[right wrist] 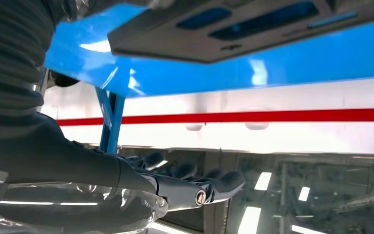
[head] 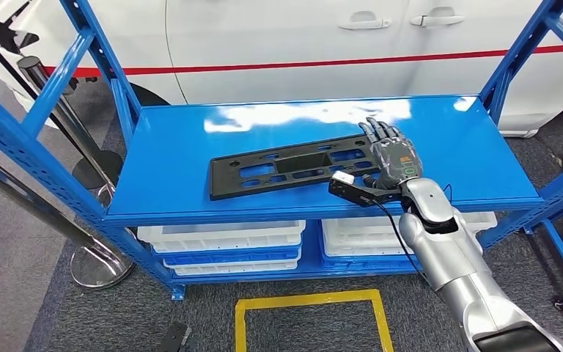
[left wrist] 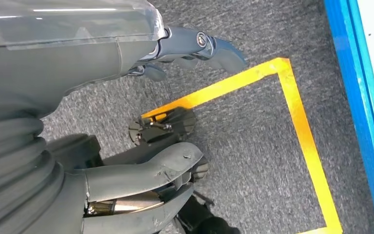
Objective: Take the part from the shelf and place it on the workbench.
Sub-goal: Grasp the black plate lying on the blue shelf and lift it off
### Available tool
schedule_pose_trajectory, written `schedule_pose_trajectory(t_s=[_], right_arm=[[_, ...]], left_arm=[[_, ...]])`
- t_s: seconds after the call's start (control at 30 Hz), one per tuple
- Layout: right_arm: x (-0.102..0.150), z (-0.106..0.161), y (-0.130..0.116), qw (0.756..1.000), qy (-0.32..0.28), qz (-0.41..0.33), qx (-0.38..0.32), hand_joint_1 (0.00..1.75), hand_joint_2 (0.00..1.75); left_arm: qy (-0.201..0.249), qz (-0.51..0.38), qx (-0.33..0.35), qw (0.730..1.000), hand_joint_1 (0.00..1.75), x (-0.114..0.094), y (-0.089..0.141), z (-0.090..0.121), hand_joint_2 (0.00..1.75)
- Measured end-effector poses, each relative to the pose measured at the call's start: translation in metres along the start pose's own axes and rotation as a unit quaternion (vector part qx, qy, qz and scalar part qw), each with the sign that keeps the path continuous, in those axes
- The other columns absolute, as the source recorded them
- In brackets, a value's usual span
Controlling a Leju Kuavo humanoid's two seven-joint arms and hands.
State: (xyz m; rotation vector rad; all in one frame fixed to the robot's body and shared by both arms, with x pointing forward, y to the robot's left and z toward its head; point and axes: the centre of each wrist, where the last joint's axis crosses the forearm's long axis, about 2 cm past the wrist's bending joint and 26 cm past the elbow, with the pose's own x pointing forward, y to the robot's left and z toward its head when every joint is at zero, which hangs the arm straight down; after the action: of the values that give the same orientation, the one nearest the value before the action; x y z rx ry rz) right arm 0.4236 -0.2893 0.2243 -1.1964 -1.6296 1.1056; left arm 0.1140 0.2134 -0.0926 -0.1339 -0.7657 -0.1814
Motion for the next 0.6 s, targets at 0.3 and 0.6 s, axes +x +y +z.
schedule_pose_trajectory(t_s=[0.3, 0.6], right_arm=[[0.001, 0.012, 0.011, 1.000, 0.001, 0.002, 0.004, 0.00, 1.75], [0.002, 0.015, 0.015, 1.000, -0.001, 0.005, 0.007, 0.00, 1.75]], left_arm=[[0.001, 0.032, 0.000, 1.000, 0.00, -0.002, 0.000, 0.001, 1.75], [0.014, 0.046, -0.002, 0.999, 0.00, -0.002, 0.000, 0.001, 1.75]])
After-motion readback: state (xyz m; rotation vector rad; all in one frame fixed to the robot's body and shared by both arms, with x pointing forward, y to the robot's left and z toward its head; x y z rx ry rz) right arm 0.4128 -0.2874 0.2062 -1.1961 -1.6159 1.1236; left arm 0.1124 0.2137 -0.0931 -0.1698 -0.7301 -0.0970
